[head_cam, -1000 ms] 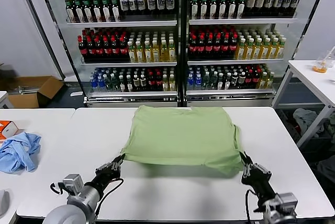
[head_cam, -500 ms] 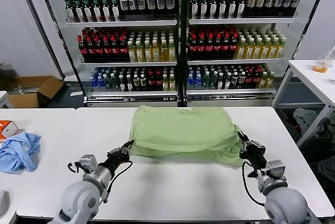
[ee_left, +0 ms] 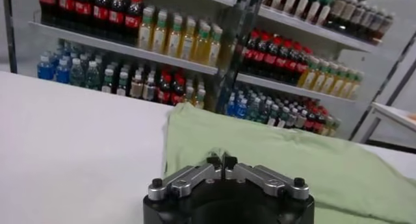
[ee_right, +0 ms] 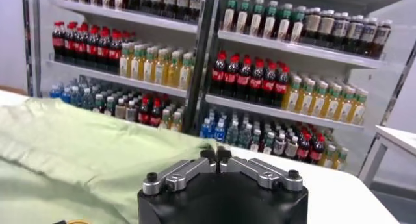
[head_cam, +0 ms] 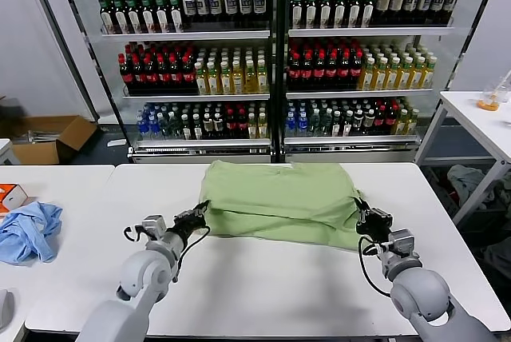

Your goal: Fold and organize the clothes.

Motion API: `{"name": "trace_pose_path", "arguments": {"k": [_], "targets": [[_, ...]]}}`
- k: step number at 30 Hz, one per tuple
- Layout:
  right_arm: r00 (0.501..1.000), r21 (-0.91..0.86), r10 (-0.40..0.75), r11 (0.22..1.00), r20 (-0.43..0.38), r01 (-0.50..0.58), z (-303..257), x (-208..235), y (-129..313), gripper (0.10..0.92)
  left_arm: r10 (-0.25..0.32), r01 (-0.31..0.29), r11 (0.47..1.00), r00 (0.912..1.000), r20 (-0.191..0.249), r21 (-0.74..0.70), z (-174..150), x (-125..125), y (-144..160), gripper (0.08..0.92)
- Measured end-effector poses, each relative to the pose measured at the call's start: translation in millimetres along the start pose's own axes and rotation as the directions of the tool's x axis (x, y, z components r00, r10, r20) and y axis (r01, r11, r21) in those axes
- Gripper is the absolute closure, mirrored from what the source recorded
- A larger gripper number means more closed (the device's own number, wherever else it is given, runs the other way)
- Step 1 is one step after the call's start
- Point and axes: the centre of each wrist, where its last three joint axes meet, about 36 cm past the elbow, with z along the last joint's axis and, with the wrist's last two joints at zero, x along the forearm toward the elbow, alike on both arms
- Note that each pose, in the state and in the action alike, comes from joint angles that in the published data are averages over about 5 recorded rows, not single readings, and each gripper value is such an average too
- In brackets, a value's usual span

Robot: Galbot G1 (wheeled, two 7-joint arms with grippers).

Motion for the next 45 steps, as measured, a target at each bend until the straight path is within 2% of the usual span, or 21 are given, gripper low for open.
{"name": "trace_pose_path", "arguments": {"k": [6,9,21,31,34,38,41,45], "targets": [[1.0,0.012,-0.009,1.0,-0.024,0.009,5.0,-3.1,7.2,0.91,-0.036,0.035,0.999,0.9993,-0.011,-0.019,4.7,-16.4,2.6,0.89],[0.999,0.017,-0.014,1.0,-0.033,0.014,6.3,-2.6,9.5,0.858,-0.05,0.049,0.998,0.9986,-0.018,-0.026,7.6,-19.8,4.0,0.835],[0.999,0.018,0.0,1.0,-0.052,0.0,12.3,20.1,13.2,0.495,-0.107,0.105,0.993,0.994,-0.025,-0.051,20.1,-7.8,12.9,0.493],[0.991,-0.019,0.045,0.999,-0.125,-0.047,27.0,34.7,15.8,0.227,-0.145,0.141,0.988,0.9878,-0.057,-0.066,33.1,-5.1,17.5,0.213],[0.987,-0.035,0.053,0.998,-0.151,-0.058,30.1,35.0,17.0,0.203,-0.146,0.142,0.988,0.9874,-0.061,-0.069,33.9,-5.6,16.5,0.182],[0.981,-0.062,0.049,0.996,-0.188,-0.062,32.7,33.6,19.3,0.204,-0.146,0.141,0.987,0.9871,-0.065,-0.076,35.1,-7.6,16.2,0.182],[0.977,-0.082,0.04,0.995,-0.21,-0.058,33.0,33.2,21.3,0.251,-0.147,0.141,0.987,0.9869,-0.067,-0.08,36.2,-9.4,16.6,0.228],[0.972,-0.104,0.027,0.993,-0.235,-0.053,34.2,33.3,23.4,0.367,-0.143,0.137,0.987,0.9873,-0.07,-0.082,36.9,-10.3,16.6,0.345]]}}
